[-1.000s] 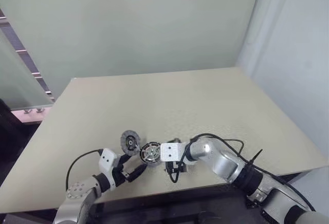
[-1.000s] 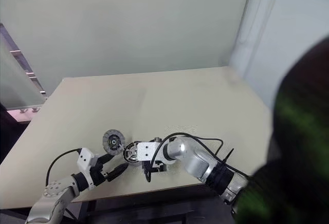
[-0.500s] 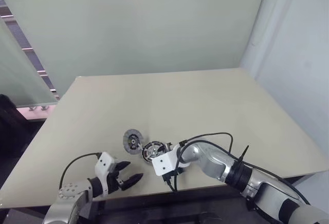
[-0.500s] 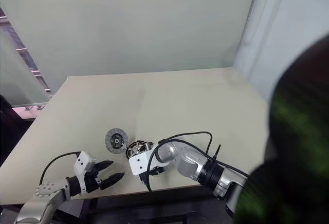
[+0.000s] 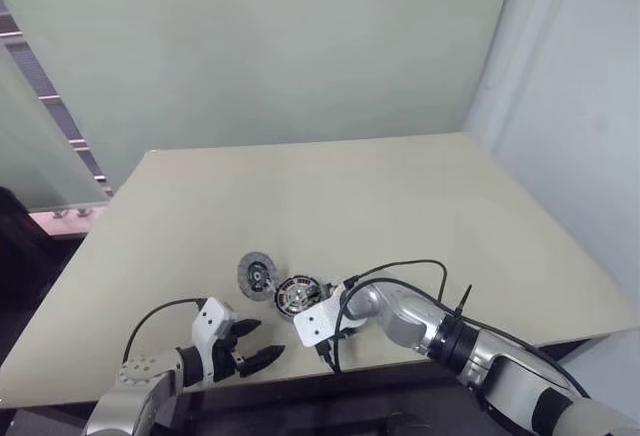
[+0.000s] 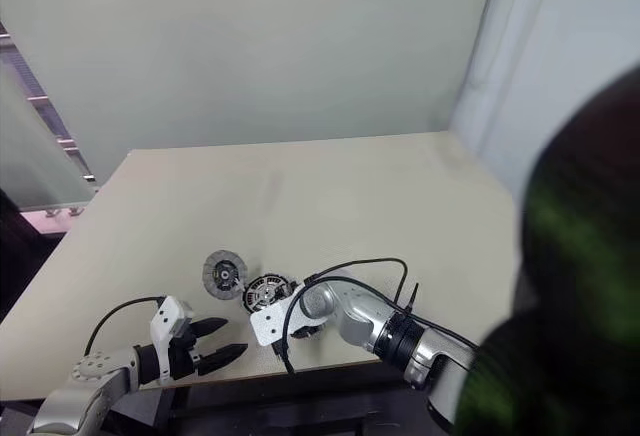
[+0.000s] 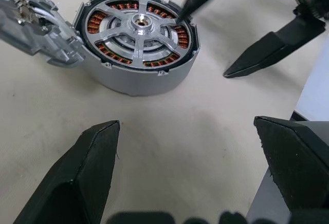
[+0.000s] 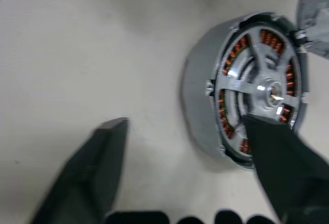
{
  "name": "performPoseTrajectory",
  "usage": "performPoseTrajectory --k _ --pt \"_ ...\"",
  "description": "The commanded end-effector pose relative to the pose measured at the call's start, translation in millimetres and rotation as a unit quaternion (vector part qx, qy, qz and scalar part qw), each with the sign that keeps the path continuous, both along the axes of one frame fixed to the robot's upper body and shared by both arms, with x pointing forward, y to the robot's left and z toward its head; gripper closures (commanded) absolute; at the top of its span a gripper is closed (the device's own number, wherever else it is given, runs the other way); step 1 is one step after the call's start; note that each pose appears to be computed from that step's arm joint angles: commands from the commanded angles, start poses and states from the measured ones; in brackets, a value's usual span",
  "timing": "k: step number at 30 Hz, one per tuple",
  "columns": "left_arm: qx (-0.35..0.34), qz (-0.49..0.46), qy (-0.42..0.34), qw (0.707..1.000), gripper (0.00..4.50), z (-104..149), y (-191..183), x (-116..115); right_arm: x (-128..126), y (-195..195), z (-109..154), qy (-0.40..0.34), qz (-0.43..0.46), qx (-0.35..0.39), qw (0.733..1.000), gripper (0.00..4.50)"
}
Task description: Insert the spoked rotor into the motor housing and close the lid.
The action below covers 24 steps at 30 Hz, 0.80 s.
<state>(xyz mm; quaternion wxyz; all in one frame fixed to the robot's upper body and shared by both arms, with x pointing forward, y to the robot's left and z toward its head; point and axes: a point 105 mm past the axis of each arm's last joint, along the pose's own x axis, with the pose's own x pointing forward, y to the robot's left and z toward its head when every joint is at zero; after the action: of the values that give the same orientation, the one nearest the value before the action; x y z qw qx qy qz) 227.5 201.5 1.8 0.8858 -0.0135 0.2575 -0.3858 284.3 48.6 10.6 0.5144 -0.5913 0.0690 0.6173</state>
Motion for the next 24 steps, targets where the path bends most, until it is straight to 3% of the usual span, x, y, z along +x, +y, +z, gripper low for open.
performPoseTrajectory --k 1,8,15,19,24 --pt "0.002 -0.01 -0.03 0.999 0.0 12 -4 5 8 -2 1 -0.019 -0.011 0.0 1.0 2.12" --pt "0.001 -0.008 -0.034 0.999 0.0 12 -5 6 12 -2 2 -0.018 -0.024 0.01 0.999 4.43" --pt "0.001 -0.005 -0.038 0.999 0.0 11 -5 9 9 3 10 0.037 -0.077 0.049 0.995 4.5" --pt "0.001 -0.003 -0.04 0.999 0.0 9 -6 10 2 0 16 0.123 -0.161 0.076 0.976 4.5" --pt "-0.001 -0.003 -0.039 0.999 0.0 7 -8 11 -6 -8 26 0.179 -0.233 0.077 0.953 4.5"
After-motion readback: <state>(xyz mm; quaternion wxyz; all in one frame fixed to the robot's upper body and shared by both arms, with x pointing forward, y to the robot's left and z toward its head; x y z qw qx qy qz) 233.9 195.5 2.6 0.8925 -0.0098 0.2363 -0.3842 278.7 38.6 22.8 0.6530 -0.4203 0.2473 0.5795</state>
